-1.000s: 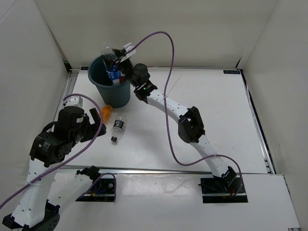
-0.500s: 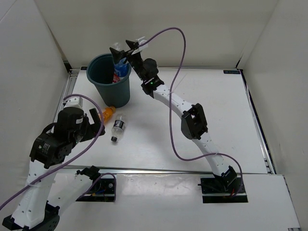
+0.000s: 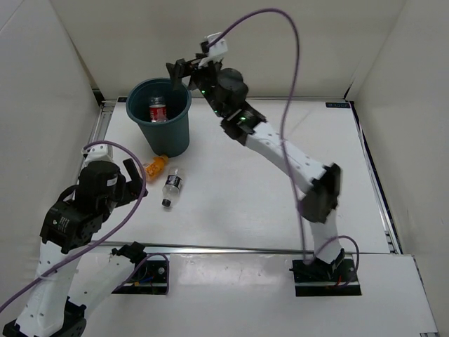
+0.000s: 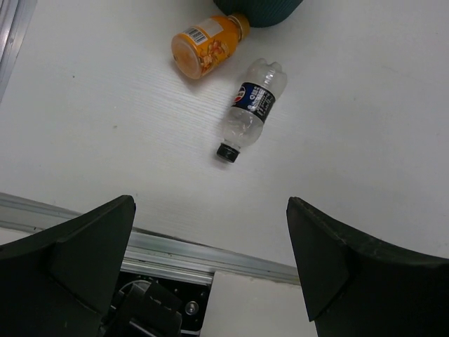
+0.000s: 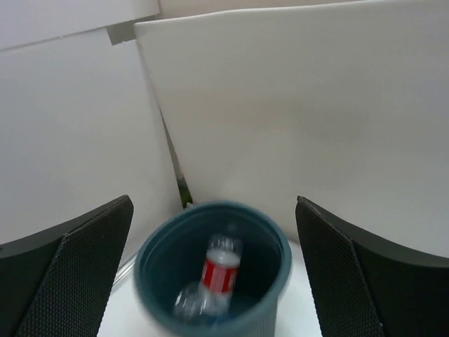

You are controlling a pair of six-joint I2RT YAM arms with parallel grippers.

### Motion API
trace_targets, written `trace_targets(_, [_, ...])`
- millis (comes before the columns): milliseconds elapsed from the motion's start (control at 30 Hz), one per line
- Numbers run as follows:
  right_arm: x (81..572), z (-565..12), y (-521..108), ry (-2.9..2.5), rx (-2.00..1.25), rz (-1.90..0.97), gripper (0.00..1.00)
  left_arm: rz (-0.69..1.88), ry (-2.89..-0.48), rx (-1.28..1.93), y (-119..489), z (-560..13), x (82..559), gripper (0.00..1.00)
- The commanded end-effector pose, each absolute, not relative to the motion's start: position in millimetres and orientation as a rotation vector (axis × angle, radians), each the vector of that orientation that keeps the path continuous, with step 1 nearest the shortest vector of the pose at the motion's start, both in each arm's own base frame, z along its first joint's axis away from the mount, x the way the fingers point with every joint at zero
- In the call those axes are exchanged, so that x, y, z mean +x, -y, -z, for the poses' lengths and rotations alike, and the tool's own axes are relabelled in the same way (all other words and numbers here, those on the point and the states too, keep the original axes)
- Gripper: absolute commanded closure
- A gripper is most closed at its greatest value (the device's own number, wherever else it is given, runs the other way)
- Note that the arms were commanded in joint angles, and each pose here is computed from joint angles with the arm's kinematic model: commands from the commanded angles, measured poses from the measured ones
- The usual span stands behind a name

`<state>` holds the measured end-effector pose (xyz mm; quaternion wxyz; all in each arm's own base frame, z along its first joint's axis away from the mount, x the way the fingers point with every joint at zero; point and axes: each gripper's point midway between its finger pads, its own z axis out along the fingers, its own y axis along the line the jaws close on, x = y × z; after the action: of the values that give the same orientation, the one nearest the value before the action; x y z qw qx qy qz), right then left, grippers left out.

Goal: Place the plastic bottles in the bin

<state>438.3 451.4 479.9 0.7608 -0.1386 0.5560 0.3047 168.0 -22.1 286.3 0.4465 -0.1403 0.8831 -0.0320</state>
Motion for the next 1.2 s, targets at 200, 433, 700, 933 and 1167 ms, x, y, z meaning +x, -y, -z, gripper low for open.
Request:
trace_targets(200, [318.1, -345.2, -258.6, -1.889, -0.120, -0.481, 0.00, 0.076, -2.205, -0.101, 62.9, -305.6, 241.5, 0.00])
trace_targets(433, [228.9, -273.5, -192.2, -2.021, -0.110, -0.555, 0.00, 0.101, -2.479, 0.110, 107.8, -246.3, 295.3, 0.00])
trace_targets(700, [183.8, -226.1, -148.3, -2.049, -0.128, -0.545, 0.00, 0.048, -2.593, 0.155, 127.0, -171.5, 309.3, 0.00])
trace_targets(933, [164.2, -188.2, -152.9, -2.101, -0.232, -0.605, 0.00, -0.036, -2.672, 0.174, 133.6, -119.3, 313.3, 0.00])
trace_targets(1167, [140.8, -193.2, -181.1, -2.071, -0.426, -0.805, 0.00, -0.095, -2.704, 0.189, 134.2, -75.2, 324.7, 0.00])
